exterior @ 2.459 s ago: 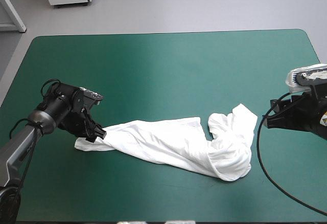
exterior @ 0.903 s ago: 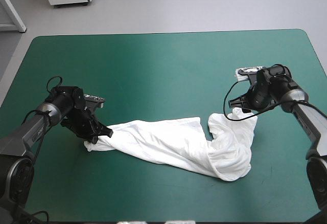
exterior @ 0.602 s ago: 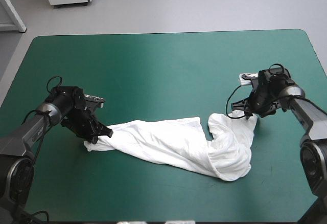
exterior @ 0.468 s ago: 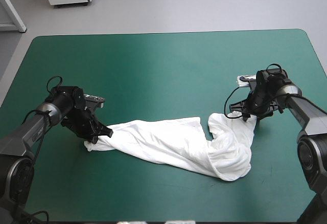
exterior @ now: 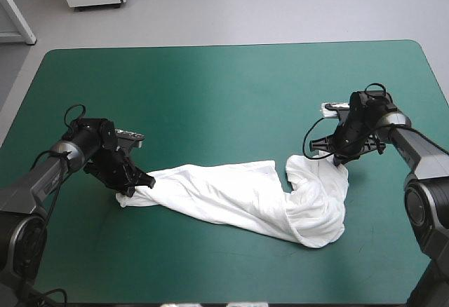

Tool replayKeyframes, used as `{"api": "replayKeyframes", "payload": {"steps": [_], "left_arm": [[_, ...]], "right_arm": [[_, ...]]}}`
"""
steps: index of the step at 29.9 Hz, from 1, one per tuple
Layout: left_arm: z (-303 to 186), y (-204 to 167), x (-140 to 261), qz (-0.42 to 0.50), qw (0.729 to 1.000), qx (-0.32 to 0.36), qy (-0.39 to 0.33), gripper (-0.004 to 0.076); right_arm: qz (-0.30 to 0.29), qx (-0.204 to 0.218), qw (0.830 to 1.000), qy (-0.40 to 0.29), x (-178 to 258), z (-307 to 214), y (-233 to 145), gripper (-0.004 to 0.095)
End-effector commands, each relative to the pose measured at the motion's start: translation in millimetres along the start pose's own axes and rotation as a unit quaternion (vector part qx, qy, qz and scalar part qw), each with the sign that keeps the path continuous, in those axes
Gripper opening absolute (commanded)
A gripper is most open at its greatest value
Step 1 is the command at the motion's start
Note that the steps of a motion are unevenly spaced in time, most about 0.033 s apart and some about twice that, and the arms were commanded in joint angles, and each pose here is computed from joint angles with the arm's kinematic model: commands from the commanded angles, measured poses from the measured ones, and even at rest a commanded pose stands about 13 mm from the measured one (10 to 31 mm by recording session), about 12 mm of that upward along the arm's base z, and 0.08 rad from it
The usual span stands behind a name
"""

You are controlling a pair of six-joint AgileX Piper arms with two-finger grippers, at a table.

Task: Fold the cloth

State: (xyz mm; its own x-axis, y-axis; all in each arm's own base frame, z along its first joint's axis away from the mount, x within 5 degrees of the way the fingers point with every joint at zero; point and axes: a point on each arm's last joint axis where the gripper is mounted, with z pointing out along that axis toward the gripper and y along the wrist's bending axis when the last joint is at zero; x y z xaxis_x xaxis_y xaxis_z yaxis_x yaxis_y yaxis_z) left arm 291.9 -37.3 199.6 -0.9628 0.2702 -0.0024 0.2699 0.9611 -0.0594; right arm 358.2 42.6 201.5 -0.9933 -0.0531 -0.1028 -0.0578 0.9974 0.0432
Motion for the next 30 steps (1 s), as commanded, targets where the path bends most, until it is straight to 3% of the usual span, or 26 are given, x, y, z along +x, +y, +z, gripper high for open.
{"api": "replayKeyframes", "payload": {"steps": [1, 9, 17, 23, 30], "left_arm": [[-6.0, -0.3, -2.6, 0.001, 1.0, -0.006, -0.031, -0.001], [-79.8, -10.1, 19.6, 0.015, 0.996, -0.014, -0.09, -0.001], [-201.2, -35.3, 74.0, 0.029, 0.96, 0.006, -0.278, -0.001], [-276.3, -54.7, 112.8, 0.053, 0.909, 0.032, -0.413, -0.001], [-356.9, -73.4, 156.8, 0.09, 0.823, 0.04, -0.559, -0.001]], "right_arm": [[-0.009, 0.012, 1.0, 0.024, 3.5, 11.6, -4.9, -0.0013], [-0.015, 0.017, 0.998, -0.065, 13.8, -54.6, -4.9, -0.0013], [-0.018, 0.011, 0.972, -0.232, 47.9, -173.2, -2.0, -0.0013], [-0.014, 0.003, 0.931, -0.364, 87.5, -266.7, -0.2, -0.0013], [-0.013, -0.013, 0.85, -0.527, 146.3, -368.0, 1.9, -0.0013]]}}
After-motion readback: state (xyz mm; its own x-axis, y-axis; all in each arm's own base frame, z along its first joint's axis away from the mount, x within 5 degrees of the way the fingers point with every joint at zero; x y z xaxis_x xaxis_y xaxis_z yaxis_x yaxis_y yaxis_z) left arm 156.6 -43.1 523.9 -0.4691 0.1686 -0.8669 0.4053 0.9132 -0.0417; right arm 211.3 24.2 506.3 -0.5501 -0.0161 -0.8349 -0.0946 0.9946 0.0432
